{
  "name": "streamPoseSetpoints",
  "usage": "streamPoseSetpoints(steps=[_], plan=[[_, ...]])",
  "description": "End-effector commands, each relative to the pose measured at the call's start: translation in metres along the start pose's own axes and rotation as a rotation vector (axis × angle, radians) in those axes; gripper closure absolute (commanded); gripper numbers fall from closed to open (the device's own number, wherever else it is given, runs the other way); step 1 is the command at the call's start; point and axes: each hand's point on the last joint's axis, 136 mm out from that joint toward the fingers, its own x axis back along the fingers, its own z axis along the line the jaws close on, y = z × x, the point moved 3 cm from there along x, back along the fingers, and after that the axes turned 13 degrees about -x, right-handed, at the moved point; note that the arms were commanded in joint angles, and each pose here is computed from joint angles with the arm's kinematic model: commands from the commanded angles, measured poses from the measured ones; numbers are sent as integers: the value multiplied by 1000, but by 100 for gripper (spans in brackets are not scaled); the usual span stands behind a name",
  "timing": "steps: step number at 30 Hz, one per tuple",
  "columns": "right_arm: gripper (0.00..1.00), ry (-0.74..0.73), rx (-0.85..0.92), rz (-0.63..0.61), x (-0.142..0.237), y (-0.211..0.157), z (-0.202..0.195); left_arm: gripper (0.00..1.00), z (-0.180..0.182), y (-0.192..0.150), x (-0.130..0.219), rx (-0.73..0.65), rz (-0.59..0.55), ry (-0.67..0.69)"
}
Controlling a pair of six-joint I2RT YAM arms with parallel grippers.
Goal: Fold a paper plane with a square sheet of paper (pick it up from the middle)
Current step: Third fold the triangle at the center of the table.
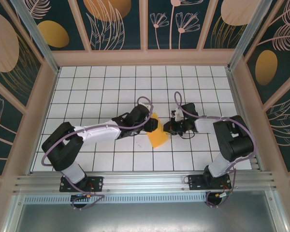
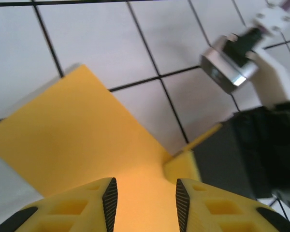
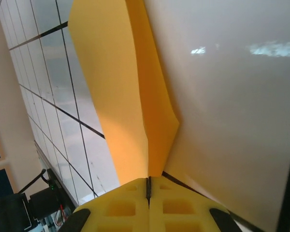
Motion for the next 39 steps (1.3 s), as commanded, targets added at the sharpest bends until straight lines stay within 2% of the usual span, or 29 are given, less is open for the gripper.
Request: streamPoseSetpoints(steps=[1, 7, 13, 22, 26, 29, 33, 37, 39], plan=[[98, 40, -62, -92, 1, 4, 17, 58, -12, -23, 4, -109, 6, 94], [98, 57, -123, -134, 0, 5, 19, 52, -40, -48, 7, -262, 2, 152], [97, 61, -124, -128, -2, 5, 22, 47, -49, -65, -6, -415, 52, 239], [97, 50, -118, -128, -3, 7, 22, 47, -51, -63, -24, -522, 72, 347], [96, 41, -116, -130, -3, 7, 20, 57, -50, -56, -22, -522, 48, 376], [95, 36, -115, -131, -4, 7, 19, 73, -53, -52, -20, -513, 26, 363], [91, 29, -110, -136, -3, 9, 19, 90, -55, -51, -18, -498, 10, 342], [89, 21, -100, -145, -1, 11, 20, 100, -54, -52, -17, -484, 1, 328], [85, 21, -94, -148, 1, 12, 21, 100, -56, -53, -16, -472, -9, 316]])
